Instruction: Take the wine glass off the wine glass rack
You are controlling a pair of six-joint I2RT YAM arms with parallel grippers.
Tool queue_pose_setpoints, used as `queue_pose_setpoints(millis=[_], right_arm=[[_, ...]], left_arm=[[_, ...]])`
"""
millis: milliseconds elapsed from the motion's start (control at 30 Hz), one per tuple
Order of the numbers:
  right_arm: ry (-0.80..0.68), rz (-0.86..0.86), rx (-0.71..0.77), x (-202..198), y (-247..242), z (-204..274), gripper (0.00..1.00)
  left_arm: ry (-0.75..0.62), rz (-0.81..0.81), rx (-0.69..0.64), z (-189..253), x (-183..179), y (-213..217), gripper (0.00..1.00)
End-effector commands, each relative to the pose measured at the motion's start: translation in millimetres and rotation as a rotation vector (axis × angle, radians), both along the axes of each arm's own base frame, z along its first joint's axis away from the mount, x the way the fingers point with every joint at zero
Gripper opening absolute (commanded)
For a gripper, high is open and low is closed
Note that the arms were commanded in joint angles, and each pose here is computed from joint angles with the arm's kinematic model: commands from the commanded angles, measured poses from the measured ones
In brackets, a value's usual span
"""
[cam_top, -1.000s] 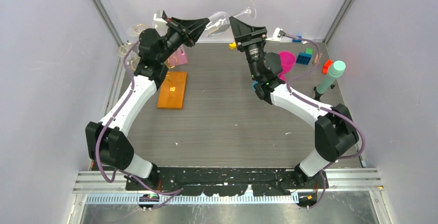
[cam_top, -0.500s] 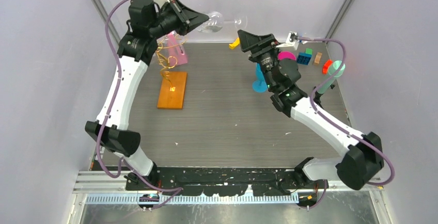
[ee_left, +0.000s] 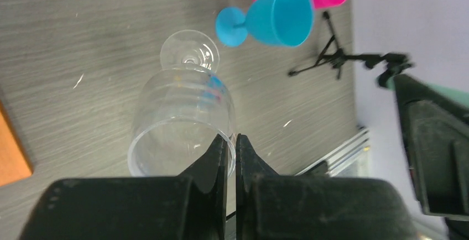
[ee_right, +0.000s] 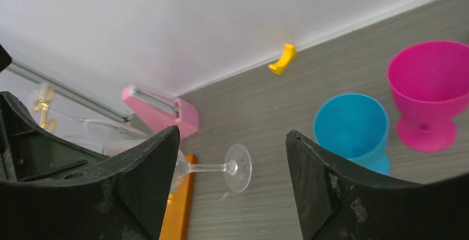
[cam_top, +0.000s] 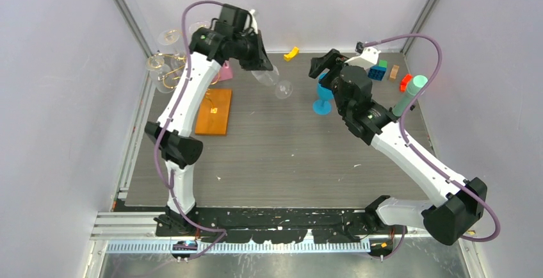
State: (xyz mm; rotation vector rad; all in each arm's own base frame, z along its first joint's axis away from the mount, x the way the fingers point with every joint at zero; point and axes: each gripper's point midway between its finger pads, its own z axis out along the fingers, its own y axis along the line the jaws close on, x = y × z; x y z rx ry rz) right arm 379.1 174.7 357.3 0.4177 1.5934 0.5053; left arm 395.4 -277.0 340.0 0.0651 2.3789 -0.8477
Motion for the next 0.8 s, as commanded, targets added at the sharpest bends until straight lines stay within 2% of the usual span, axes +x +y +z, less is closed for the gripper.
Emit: queue_pose_setpoints(millis=[0,233,533,667,767], right_arm=[[0.030,-0.092,-0.071,-4.9,-26.6,1.2,0.75],[0.037,-0.112,-0.087,-6.8,-33.8,-4.4,0.74],[0.077,-0.099,-0.103,-9.7,-33.2,-14.7,0.73],[0.093,-0.092,-0.104,-9.8,-31.6,-18.8,0.72],[0.113,-0.090,-0.110,-9.2,-30.4,-22.4,0.71]], left_arm=[[-0.011,-0.041,0.171,-19.5,-16.7,-3.6,0.00],[-0.020,-0.107,0.275,-61.6,-15.5,-44.7,0.00],[-0.143,-0.233,0.391,-92.0,-1.5,-74.9,0.00],[-0.245,-0.278,0.496,-100.0,7.6,-78.8,0.00],[-0.297,-0.308,0.511,-101.9,14.2,-86.6,0.00]])
